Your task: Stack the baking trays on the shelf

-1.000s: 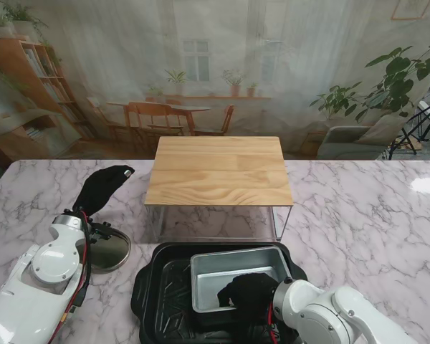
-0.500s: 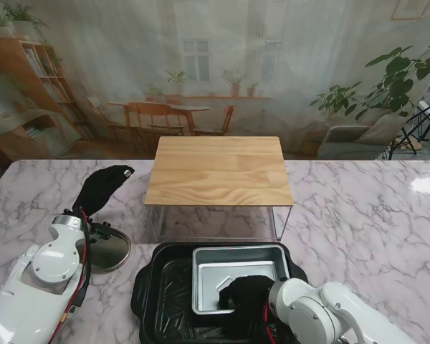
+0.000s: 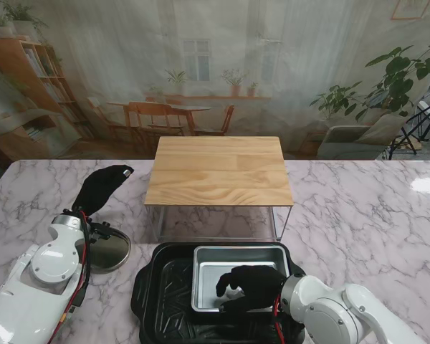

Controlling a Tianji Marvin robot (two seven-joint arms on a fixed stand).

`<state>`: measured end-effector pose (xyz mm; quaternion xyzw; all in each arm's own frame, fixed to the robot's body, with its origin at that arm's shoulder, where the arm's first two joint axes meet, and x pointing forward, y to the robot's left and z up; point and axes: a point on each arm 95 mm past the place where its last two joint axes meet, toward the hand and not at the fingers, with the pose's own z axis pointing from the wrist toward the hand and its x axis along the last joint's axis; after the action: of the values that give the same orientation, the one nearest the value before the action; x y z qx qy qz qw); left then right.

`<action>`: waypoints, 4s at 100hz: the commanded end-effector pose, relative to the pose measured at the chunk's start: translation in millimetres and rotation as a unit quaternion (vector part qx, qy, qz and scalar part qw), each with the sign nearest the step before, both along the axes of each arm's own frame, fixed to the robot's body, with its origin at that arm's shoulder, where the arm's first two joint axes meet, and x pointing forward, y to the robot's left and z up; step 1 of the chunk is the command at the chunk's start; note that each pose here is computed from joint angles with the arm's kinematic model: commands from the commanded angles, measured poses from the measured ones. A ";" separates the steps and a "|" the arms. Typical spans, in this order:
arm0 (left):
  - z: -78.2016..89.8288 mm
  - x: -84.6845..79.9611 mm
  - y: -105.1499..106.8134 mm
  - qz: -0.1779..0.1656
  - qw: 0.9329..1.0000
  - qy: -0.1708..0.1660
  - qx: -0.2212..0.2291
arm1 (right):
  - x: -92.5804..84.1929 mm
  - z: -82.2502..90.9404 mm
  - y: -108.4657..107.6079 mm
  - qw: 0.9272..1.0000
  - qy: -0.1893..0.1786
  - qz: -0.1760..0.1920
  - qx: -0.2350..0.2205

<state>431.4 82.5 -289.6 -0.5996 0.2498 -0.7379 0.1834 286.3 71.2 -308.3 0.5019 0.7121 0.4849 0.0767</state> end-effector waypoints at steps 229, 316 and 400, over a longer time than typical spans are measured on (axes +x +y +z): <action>-11.5 -14.9 42.2 0.043 0.994 0.035 0.098 | 52.8 -14.9 -184.9 0.882 -0.303 -0.334 0.136; -45.1 -27.8 119.6 0.069 0.922 0.102 0.366 | 54.3 -16.2 -181.0 0.882 -0.292 -0.343 0.139; -67.6 -20.6 130.9 0.027 0.854 0.125 0.504 | 57.1 -17.6 -178.6 0.884 -0.286 -0.342 0.139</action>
<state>413.3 213.5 -348.6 -0.5153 0.5879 -0.4317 0.4500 343.7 -107.6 -323.9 0.5556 0.3688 0.6478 0.3683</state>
